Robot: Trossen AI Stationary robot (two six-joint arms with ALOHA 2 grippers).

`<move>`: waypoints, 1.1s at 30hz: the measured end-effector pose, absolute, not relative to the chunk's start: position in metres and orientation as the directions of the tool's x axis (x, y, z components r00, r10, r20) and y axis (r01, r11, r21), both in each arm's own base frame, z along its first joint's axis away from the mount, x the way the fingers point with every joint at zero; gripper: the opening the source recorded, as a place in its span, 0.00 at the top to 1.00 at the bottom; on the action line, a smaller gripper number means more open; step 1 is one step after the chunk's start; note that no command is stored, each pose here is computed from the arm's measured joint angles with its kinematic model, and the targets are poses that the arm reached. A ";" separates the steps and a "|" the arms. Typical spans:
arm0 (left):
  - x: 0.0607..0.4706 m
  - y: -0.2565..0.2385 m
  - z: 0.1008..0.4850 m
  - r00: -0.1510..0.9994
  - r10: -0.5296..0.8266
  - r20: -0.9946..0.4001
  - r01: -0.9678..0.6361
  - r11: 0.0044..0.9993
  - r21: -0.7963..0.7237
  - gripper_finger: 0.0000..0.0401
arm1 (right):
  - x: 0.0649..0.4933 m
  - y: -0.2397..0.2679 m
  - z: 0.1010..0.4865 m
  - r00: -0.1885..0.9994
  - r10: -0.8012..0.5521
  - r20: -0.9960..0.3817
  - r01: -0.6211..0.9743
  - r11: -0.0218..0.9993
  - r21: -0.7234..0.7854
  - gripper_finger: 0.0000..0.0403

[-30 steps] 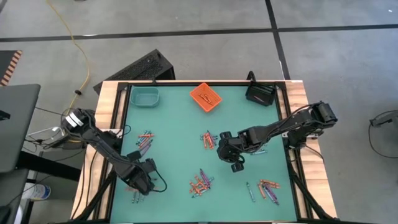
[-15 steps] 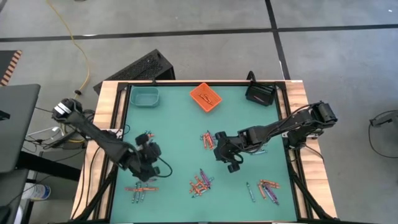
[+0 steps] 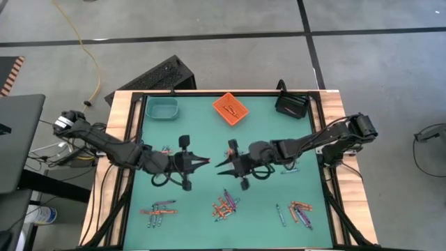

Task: Sort crayons
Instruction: Put the orange crayon into the orange bin, then put the crayon into the orange bin

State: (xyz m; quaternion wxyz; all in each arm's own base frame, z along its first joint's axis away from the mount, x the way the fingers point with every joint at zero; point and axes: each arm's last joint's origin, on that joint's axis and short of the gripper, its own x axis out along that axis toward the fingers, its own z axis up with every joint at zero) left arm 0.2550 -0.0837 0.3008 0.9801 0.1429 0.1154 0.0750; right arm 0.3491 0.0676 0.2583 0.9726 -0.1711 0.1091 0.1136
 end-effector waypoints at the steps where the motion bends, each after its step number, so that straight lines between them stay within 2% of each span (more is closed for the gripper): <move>1: 0.256 -0.082 0.303 0.969 0.160 -0.189 -0.098 0.949 0.301 1.00 | 0.350 0.066 0.260 0.955 0.180 -0.235 -0.249 0.918 -0.310 0.72; 13: 0.265 -0.070 0.316 0.997 -0.034 -0.072 0.057 0.939 0.338 1.00 | 0.353 0.060 0.270 0.977 0.169 -0.133 -0.203 0.927 -0.315 0.72; 19: 0.275 -0.069 0.312 0.995 -0.081 -0.050 0.093 0.932 0.350 0.99 | 0.354 0.057 0.272 0.981 0.159 -0.107 -0.186 0.930 -0.316 0.72; 25: 0.283 -0.070 0.301 0.993 -0.085 -0.086 0.110 0.925 0.363 0.99 | 0.354 0.057 0.273 0.982 0.159 -0.103 -0.184 0.931 -0.316 0.72; 29: 0.284 -0.068 0.298 0.991 -0.070 -0.113 0.107 0.925 0.364 1.00 | 0.353 0.054 0.268 0.981 0.120 -0.154 -0.164 0.934 -0.318 0.72; 33: 0.281 -0.067 0.292 0.980 -0.051 -0.191 0.113 0.938 0.328 1.00 | 0.350 0.052 0.252 0.948 0.064 -0.312 -0.169 0.932 -0.321 0.72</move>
